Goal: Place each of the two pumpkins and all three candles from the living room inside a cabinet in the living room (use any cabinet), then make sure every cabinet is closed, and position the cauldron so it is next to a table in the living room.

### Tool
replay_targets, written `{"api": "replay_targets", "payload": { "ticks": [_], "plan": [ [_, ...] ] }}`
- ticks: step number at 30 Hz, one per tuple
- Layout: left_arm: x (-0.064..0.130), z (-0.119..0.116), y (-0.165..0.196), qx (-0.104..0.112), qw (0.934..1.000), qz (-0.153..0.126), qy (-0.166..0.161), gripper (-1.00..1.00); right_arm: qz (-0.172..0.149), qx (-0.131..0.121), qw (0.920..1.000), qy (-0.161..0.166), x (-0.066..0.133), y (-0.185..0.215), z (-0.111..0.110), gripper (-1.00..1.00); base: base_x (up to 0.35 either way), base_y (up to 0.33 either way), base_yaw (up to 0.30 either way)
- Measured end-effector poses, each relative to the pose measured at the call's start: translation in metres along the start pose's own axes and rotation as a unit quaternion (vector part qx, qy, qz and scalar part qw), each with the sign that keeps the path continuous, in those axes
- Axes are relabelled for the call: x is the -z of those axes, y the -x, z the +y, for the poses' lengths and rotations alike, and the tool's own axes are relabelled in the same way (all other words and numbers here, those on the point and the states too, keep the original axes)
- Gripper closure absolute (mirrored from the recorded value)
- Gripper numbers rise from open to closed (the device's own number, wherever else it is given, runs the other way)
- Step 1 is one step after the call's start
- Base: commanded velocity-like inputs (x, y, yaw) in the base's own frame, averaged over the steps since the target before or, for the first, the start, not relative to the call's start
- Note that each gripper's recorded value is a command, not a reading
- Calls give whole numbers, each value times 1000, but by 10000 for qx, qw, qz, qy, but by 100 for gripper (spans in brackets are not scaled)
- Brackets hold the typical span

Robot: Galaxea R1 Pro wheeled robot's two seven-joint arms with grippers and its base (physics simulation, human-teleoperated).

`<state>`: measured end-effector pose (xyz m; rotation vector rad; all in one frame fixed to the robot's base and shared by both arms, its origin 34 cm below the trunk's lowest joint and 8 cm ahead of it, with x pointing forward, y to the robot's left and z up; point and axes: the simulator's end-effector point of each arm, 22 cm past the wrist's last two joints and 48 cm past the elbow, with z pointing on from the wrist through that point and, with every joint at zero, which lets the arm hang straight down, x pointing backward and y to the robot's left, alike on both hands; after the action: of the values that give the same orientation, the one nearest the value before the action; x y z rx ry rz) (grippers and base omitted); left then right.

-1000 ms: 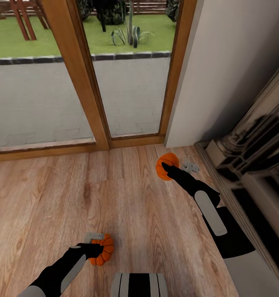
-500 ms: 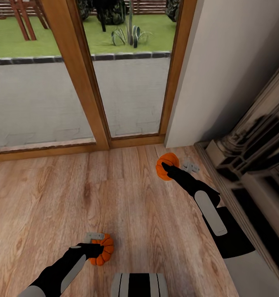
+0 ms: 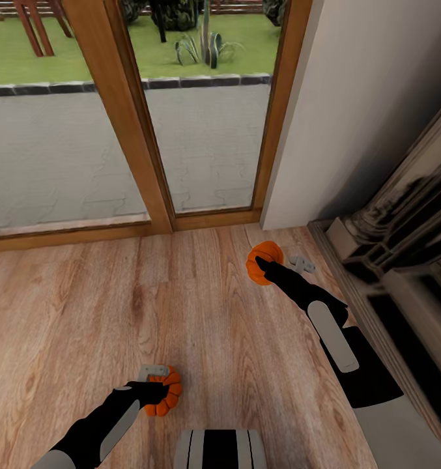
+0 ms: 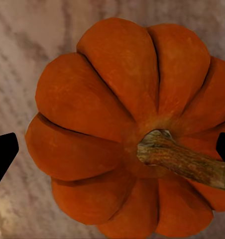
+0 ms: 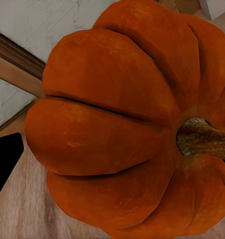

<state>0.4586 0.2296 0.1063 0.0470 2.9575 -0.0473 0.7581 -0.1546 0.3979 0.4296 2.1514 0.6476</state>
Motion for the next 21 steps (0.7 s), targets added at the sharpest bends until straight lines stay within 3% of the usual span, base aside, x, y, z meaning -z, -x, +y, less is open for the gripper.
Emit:
{"api": "replay_targets", "payload": {
  "ticks": [21],
  "plan": [
    [-1,-3,1,5,10000,-11,-41,-100,34,-13,10000,-23,-2,-4,-4,100,0,0,0]
  ]
}}
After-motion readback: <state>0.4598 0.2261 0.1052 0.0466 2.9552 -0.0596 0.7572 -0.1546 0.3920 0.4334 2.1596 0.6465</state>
